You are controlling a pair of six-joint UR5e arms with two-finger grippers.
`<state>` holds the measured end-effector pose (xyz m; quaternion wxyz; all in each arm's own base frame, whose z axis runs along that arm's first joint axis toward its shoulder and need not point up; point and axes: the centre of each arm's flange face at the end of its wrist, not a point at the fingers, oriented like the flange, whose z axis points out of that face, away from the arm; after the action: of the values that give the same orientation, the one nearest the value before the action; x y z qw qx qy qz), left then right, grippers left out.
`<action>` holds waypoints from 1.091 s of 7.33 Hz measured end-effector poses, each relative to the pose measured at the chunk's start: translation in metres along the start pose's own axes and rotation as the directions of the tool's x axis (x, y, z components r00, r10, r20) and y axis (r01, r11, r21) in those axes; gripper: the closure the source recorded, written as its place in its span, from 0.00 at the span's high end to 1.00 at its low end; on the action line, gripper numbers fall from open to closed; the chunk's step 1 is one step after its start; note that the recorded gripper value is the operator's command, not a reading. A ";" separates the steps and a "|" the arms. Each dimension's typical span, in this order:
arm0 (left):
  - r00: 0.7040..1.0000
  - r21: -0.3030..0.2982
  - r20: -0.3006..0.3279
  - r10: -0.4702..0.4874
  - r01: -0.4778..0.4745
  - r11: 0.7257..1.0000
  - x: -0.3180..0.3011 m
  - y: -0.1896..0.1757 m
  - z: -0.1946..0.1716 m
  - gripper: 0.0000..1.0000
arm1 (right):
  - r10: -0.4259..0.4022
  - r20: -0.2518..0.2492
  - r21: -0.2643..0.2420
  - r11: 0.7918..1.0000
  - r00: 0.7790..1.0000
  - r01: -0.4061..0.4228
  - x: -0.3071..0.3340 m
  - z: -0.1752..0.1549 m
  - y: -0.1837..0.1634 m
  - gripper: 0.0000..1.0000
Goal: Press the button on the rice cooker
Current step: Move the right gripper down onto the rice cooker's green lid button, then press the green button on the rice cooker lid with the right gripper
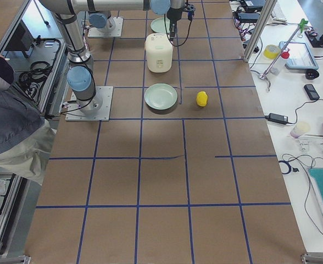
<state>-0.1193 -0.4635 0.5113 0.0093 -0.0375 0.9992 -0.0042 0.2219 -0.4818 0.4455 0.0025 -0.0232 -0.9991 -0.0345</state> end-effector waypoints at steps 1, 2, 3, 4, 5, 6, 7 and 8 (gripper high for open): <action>1.000 0.000 0.000 0.000 0.000 1.000 0.000 0.000 0.000 1.00 | -0.014 -0.007 -0.021 1.000 1.000 0.014 -0.013 0.016 0.010 0.03; 1.000 0.000 0.000 0.000 0.000 1.000 0.000 0.000 0.000 1.00 | -0.021 -0.012 -0.034 0.999 1.000 0.021 -0.021 0.029 0.017 0.03; 1.000 0.000 0.000 0.000 0.000 1.000 0.000 0.000 0.000 1.00 | -0.025 -0.016 -0.047 0.999 1.000 0.024 -0.026 0.040 0.022 0.03; 1.000 0.000 0.000 0.000 0.000 1.000 0.000 0.000 0.000 1.00 | -0.026 -0.017 -0.059 0.998 1.000 0.025 -0.029 0.051 0.027 0.04; 1.000 0.000 0.000 0.000 0.000 1.000 0.000 0.000 0.000 1.00 | -0.029 -0.014 -0.074 0.997 0.999 0.028 -0.033 0.061 0.032 0.04; 1.000 0.000 0.000 0.001 -0.001 1.000 0.000 0.000 0.000 1.00 | -0.033 -0.010 -0.090 0.995 0.999 0.031 -0.036 0.069 0.036 0.04; 1.000 0.000 0.000 0.001 -0.001 1.000 0.000 0.000 0.000 1.00 | -0.036 -0.010 -0.103 0.994 0.999 0.035 -0.038 0.076 0.039 0.04; 1.000 0.000 0.000 0.001 -0.001 1.000 0.000 0.000 0.000 1.00 | -0.038 -0.011 -0.111 0.993 0.999 0.037 -0.038 0.080 0.040 0.04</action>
<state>-0.1193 -0.4635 0.5113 0.0093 -0.0372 0.9993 -0.0042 0.2619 -0.4380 0.3686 0.0071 -0.0042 -0.9959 -0.0898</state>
